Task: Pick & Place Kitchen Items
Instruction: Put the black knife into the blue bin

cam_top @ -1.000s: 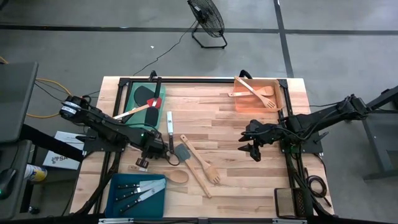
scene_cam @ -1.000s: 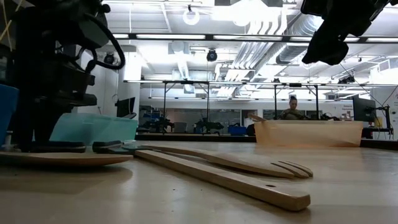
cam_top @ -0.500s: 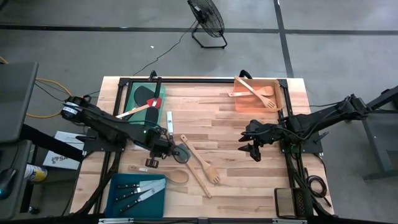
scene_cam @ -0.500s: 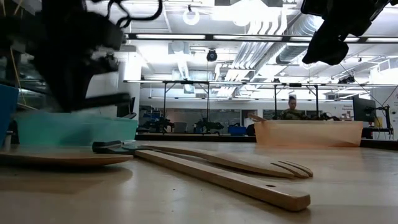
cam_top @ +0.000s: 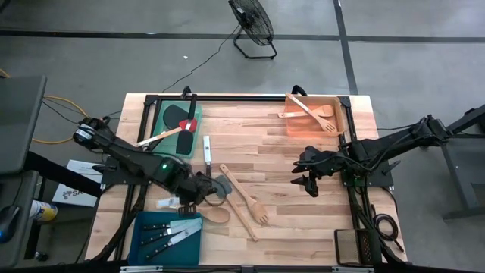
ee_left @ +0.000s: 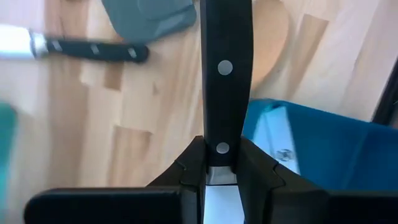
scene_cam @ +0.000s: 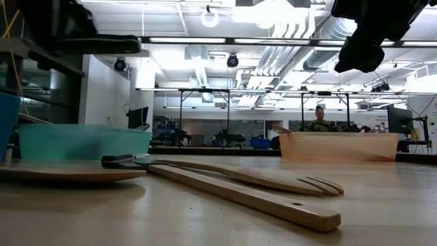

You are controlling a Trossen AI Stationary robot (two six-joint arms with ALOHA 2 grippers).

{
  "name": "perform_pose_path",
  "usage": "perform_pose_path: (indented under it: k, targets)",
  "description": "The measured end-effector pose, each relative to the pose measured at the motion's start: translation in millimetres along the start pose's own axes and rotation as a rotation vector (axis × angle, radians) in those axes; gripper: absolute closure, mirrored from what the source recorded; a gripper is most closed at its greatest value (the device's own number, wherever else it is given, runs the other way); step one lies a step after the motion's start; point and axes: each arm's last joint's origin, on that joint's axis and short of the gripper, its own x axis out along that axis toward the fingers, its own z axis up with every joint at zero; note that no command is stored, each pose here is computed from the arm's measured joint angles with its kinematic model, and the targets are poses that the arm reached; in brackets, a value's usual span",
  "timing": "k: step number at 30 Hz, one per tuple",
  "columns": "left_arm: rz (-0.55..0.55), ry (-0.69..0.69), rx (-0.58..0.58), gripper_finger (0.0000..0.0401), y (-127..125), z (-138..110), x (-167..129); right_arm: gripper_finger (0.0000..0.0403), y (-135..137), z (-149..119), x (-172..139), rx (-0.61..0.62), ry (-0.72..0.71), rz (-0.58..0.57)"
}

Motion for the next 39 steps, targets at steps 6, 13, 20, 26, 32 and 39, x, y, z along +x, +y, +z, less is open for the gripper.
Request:
perform_pose_path:
  k: [6, 13, 20, 26, 32, 39]
  targets:
    - [-0.019, 0.015, -0.169, 0.0348, -19, -18, -1, 0.0207, 0, 0, 0, 0.000, 0.002, -0.001]
    - [-0.040, 0.037, -0.223, 0.0348, -42, -44, -4, 0.0207, -1, -1, 0, -0.002, 0.013, -0.007]
    - [-0.029, 0.020, -0.261, 0.0348, -60, -65, -1, 0.0207, -1, -1, 0, -0.009, 0.014, -0.008]
    - [-0.021, 0.032, -0.256, 0.0348, -76, -72, 14, 0.0207, -1, -2, 0, -0.009, 0.019, -0.011]
    - [0.012, 0.091, -0.283, 0.0348, -83, -73, 31, 0.0207, -1, -2, 0, -0.010, 0.020, -0.011]
    - [0.045, 0.161, -0.300, 0.0348, -89, -76, 47, 0.0207, -1, -2, 0, -0.010, 0.021, -0.012]
